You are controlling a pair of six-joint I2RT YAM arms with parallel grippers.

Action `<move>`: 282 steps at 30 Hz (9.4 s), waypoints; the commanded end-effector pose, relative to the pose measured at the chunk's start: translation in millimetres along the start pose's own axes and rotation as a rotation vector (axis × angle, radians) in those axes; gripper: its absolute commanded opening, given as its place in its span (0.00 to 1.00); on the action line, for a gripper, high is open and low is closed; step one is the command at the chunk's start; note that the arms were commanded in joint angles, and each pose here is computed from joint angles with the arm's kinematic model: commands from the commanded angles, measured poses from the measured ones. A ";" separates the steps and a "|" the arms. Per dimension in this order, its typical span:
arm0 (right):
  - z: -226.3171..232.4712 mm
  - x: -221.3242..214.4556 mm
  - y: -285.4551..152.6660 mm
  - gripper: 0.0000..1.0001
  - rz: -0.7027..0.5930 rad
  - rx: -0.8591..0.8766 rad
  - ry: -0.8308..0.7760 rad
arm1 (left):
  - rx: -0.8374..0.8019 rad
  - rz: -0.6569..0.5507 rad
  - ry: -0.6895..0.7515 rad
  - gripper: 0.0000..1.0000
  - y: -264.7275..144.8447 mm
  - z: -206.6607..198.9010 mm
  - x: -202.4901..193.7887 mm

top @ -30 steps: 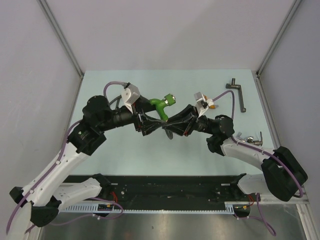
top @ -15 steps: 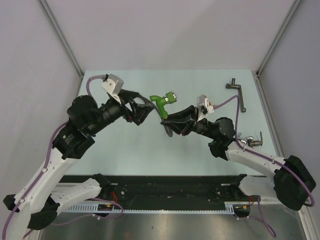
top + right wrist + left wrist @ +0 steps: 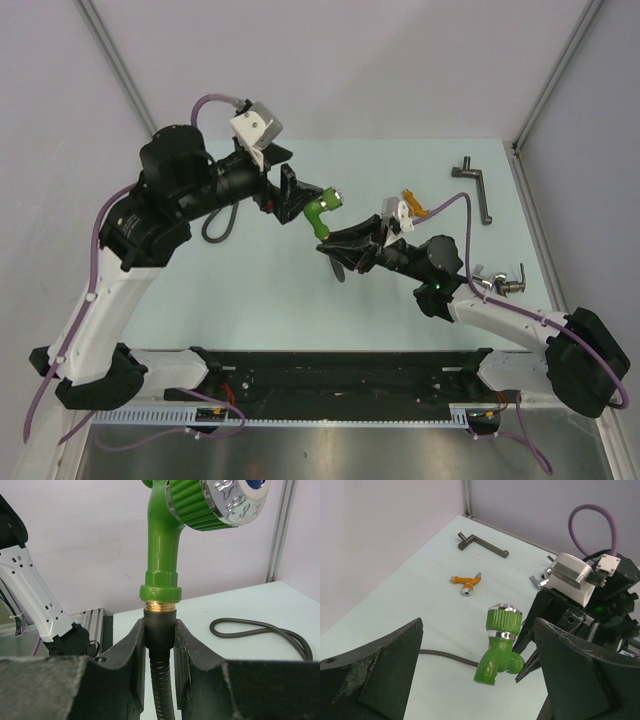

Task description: Install the water faucets

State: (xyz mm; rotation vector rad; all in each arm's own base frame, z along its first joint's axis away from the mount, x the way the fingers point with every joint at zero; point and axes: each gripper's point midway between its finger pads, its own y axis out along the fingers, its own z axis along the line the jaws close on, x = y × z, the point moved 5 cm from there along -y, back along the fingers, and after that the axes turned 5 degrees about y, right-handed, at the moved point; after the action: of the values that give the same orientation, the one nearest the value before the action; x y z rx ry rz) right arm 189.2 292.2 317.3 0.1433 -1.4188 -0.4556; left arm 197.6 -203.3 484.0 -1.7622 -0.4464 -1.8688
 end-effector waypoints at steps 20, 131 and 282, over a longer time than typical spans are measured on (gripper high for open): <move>8.3 14.9 0.6 0.00 -0.059 0.126 0.040 | -0.498 0.183 0.069 0.52 49.3 -38.9 -40.9; 20.0 52.8 -45.0 0.00 -0.305 -0.022 -0.063 | 0.419 -0.001 -0.289 0.63 5.6 -23.6 -93.9; -8.9 25.2 -26.7 0.00 -0.086 0.019 0.014 | 0.108 -0.076 -0.432 1.00 14.6 -40.0 -60.4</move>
State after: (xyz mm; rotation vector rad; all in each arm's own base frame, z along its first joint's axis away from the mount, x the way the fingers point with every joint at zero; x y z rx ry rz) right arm 198.1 261.0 300.1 0.1669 -1.3197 -0.4446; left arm 164.8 -222.3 406.6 -2.0672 -0.6452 -1.4997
